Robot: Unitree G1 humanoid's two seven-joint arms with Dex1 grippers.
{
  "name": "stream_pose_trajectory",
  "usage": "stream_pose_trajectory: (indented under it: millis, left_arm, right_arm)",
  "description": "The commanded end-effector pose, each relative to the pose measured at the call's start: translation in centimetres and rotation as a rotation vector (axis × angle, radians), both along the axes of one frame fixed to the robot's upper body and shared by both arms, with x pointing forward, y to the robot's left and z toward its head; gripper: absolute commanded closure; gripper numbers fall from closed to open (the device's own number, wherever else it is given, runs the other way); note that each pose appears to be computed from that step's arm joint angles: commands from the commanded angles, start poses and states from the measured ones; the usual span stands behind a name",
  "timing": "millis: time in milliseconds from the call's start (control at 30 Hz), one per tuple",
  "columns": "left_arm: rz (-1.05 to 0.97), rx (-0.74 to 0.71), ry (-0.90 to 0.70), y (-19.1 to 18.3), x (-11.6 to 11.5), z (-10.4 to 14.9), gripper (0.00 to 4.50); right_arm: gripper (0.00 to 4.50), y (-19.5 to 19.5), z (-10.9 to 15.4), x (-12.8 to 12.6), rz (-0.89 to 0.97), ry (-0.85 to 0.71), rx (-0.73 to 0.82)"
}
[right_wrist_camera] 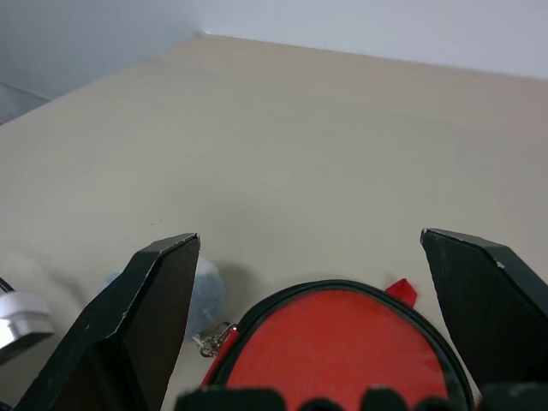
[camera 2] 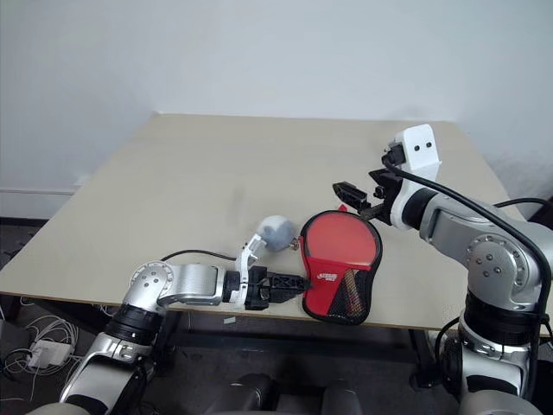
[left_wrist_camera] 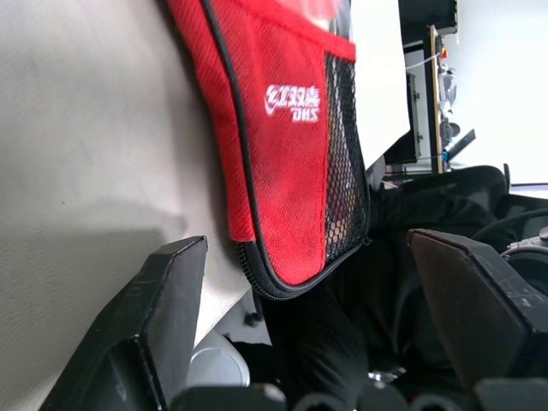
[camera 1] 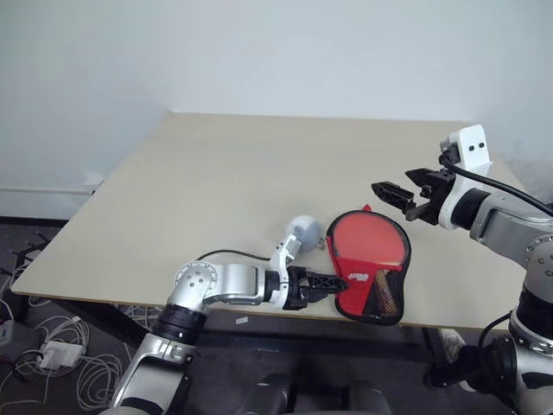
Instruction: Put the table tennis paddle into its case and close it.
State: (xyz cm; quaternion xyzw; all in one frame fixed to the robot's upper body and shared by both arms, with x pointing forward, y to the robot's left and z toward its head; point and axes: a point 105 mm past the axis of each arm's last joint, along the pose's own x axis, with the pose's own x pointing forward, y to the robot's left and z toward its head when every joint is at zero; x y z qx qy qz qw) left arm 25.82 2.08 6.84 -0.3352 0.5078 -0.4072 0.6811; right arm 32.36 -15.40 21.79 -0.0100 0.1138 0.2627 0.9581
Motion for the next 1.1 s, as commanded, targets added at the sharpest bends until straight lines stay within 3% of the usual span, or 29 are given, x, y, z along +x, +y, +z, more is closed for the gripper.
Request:
stream_pose_trajectory:
  millis: [33,667,1100]
  left_arm:
    - [-0.016,-0.035,-0.026,-0.4,0.6,1.1,0.47]
    - [-0.051,-0.051,0.018,-4.5,1.3,-0.1,0.47]
    - [-0.061,-0.034,0.015,-4.9,1.5,-0.2,0.47]
  right_arm:
    - [0.00,0.0,1.4,-0.1,-0.010,-0.060,0.002]
    - [0.00,0.4,1.3,-0.1,-0.010,-0.061,0.014]
    - [0.00,0.3,1.0,-0.1,-0.015,-0.052,0.014]
